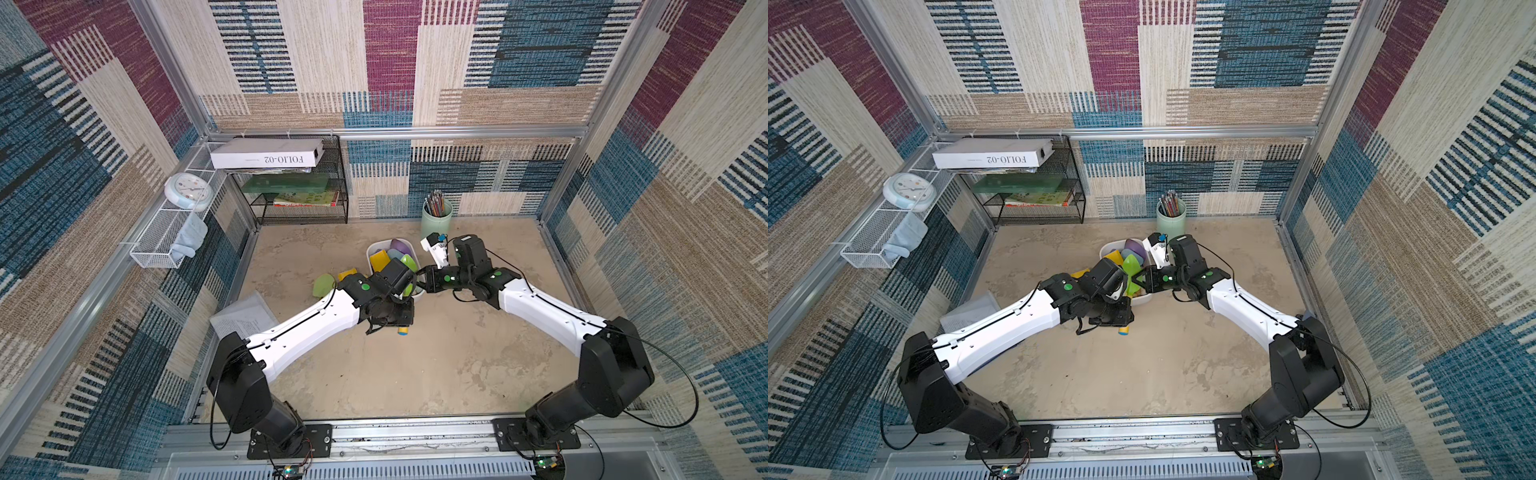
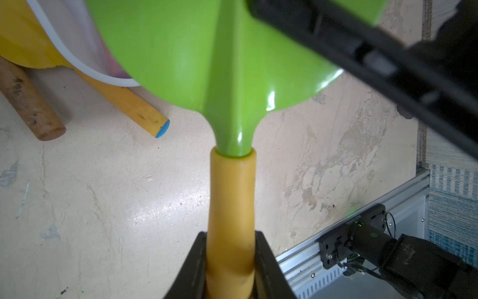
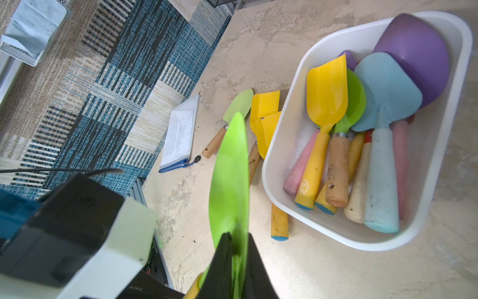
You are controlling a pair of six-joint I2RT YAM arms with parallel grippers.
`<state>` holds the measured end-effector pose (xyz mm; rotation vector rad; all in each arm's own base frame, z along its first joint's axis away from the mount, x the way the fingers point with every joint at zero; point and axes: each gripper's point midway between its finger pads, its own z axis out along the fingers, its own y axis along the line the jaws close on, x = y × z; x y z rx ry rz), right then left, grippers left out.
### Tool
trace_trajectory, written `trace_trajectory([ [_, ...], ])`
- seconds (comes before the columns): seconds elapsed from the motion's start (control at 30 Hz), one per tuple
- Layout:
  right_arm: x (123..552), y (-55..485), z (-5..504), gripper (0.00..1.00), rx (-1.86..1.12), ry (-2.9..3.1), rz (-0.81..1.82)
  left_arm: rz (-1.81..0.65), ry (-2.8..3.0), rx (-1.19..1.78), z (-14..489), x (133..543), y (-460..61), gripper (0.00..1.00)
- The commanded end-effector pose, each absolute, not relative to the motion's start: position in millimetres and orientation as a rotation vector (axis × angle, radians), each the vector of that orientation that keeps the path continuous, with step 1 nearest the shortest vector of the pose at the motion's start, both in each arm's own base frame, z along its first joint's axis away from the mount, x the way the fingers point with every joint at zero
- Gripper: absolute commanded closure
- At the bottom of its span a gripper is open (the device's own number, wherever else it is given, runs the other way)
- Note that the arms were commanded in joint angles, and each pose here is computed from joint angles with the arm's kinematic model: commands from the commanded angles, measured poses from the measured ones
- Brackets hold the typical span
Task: Put the shovel into the storage box
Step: Pick up the shovel from the center of the board, then place the shovel in the storage box.
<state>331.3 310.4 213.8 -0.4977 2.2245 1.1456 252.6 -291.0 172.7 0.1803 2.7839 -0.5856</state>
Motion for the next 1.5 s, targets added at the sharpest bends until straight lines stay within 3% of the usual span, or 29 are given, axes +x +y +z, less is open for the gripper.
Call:
trace_trajectory([
  [0.0,335.4,313.2,221.5,1.0,-0.516,2.182,1.136,-0.622,2.752,0.198,178.6,256.3,-297.1,1.0],
  [0.17,339.3,313.5,221.2,1.0,-0.51,2.182,1.124,-0.649,2.737,0.222,183.8,255.7,-299.7,0.64],
  [0.3,343.9,314.7,222.6,1.0,-0.517,2.18,1.105,-0.66,2.717,0.241,189.6,253.5,-298.2,0.26],
  [0.4,350.6,314.7,224.7,1.0,-0.522,2.183,1.073,-0.665,2.699,0.252,194.9,252.5,-295.5,0.13],
  [0.73,395.0,320.5,220.3,1.0,-0.64,2.222,0.994,-0.654,2.627,0.284,213.0,245.5,-279.7,0.07],
  [0.87,416.4,322.6,216.4,1.0,-0.722,2.222,1.024,-0.647,2.572,0.299,222.7,243.6,-270.4,0.01],
  [1.47,495.9,349.7,154.0,1.0,-0.826,2.279,1.123,-0.739,2.512,0.175,228.5,256.1,-232.6,0.0],
])
